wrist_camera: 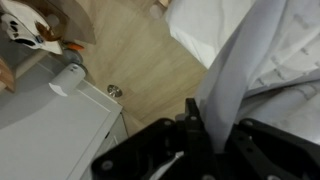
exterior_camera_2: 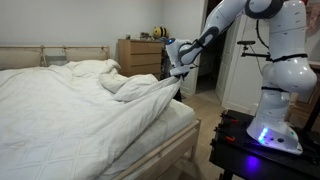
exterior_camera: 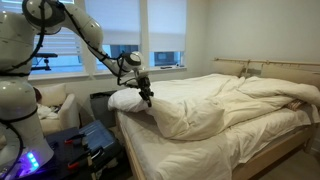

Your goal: Spread the bed

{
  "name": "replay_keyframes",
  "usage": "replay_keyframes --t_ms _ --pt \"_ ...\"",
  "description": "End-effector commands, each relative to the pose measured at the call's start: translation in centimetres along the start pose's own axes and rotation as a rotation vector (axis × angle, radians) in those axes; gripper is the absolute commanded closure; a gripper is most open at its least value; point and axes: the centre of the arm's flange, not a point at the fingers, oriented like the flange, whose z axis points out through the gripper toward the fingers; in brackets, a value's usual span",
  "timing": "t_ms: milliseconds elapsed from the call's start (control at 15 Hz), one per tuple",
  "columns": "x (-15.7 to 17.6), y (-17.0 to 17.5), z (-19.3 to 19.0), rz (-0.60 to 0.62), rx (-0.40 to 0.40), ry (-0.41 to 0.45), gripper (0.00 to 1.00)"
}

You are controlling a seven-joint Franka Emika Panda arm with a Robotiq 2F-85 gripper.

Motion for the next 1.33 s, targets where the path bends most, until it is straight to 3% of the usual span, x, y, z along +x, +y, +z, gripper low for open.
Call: replay_keyframes --t_ms 0,600,733,867,1267 --pt "-2.3 6.5 -1.1 0.028 -0.072 -0.032 0.99" --pt "-4.5 10.2 -0.2 0.036 -0.096 -0.096 0.99" --pt "-4.2 10.1 0.0 0.050 -0.088 -0.084 0.68" --pt "-3.4 9.5 0.4 0.046 -0.070 -0.084 0.55" --pt "-0.8 5.4 1.7 -0.051 0.086 0.005 0.10"
